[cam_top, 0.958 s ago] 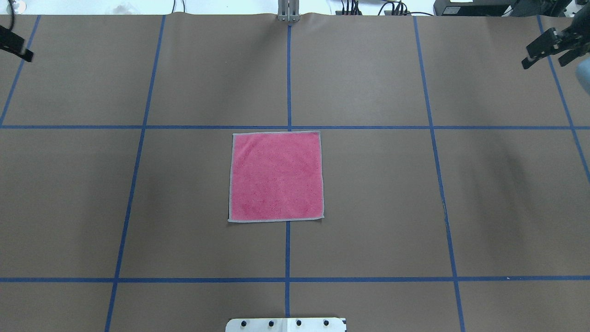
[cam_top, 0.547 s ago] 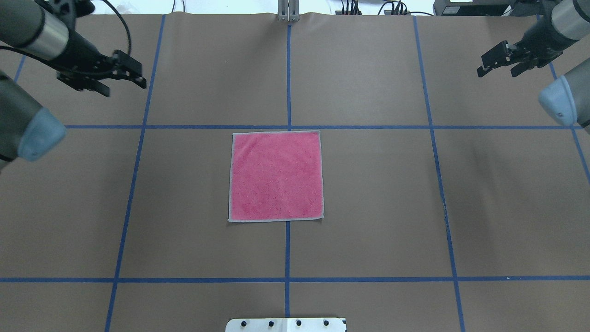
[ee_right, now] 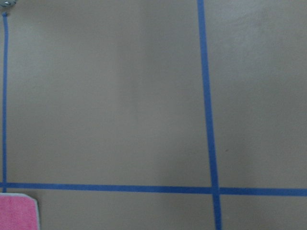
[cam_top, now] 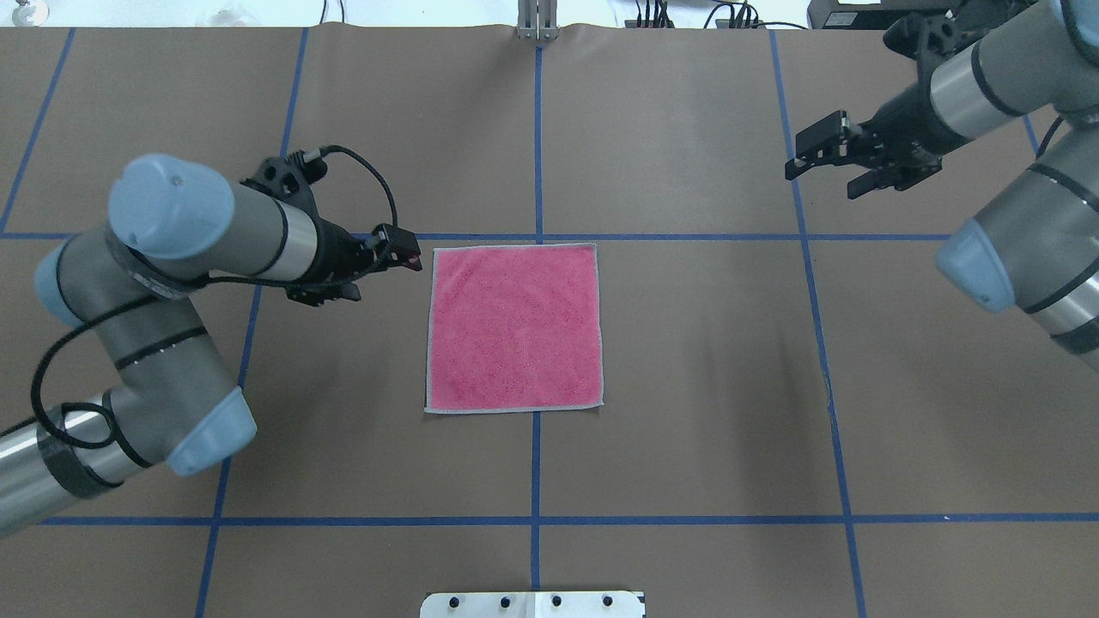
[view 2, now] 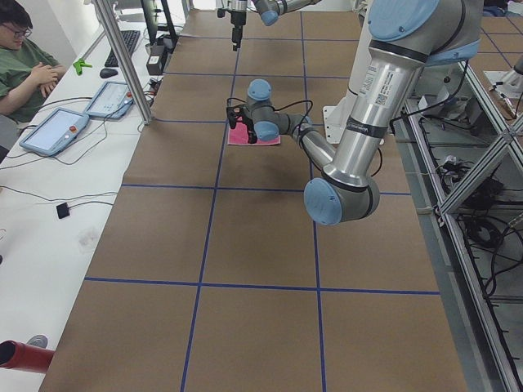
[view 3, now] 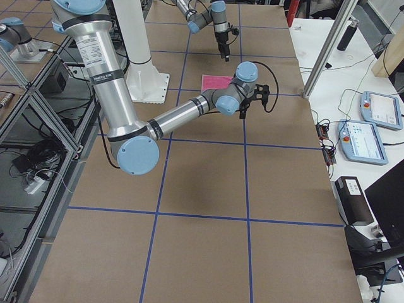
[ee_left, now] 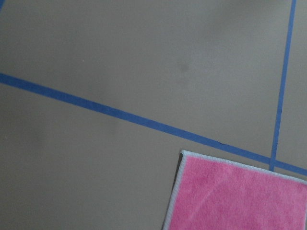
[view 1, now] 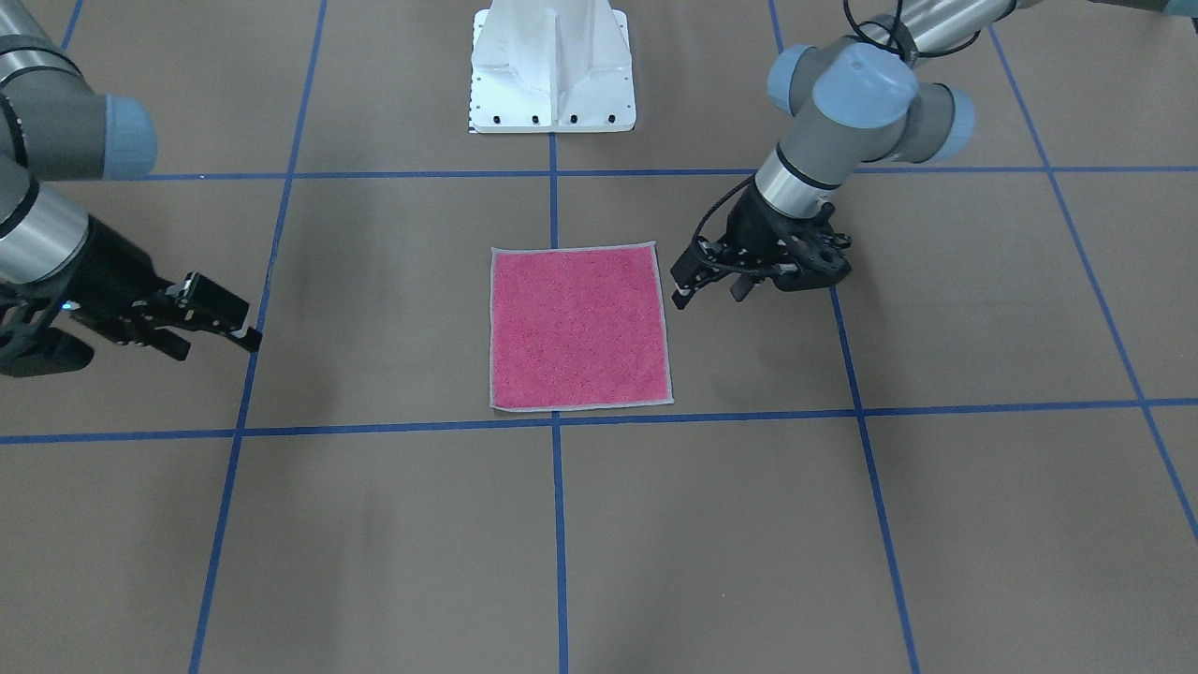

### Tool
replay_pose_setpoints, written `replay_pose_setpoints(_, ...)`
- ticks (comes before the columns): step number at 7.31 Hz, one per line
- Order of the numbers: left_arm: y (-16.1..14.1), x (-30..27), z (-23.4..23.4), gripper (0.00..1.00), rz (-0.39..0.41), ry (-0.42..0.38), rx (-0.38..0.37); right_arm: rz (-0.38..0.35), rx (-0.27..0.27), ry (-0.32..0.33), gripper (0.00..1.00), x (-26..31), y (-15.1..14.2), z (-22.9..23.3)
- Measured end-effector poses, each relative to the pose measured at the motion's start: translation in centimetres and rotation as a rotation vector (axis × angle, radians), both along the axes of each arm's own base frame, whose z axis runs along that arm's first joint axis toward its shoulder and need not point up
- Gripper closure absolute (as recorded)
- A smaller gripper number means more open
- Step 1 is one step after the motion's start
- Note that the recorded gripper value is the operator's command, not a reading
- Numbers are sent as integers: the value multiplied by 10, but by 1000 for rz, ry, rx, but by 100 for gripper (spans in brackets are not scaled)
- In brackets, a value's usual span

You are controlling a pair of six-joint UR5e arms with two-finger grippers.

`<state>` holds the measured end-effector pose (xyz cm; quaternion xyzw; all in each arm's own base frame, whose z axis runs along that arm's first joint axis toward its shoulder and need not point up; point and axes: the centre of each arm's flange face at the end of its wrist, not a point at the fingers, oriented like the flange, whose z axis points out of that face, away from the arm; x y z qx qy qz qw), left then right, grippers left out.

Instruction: Fold towel twice with both arms

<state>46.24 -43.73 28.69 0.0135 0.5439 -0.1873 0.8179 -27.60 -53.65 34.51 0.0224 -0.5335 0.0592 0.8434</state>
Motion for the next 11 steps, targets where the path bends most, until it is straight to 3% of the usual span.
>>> replay_pose_setpoints(2,49,41,-7,0,17,16,-27,-31,-1,-5,0,-38,28,-12)
replay_pose_setpoints(4,73,60,-3,3,49,10,-38,-34,0,1,0,-56,39,-16)
replay_pose_setpoints(11,84,78,12,17,76,-22,-54,-46,7,-5,0,-62,47,-20)
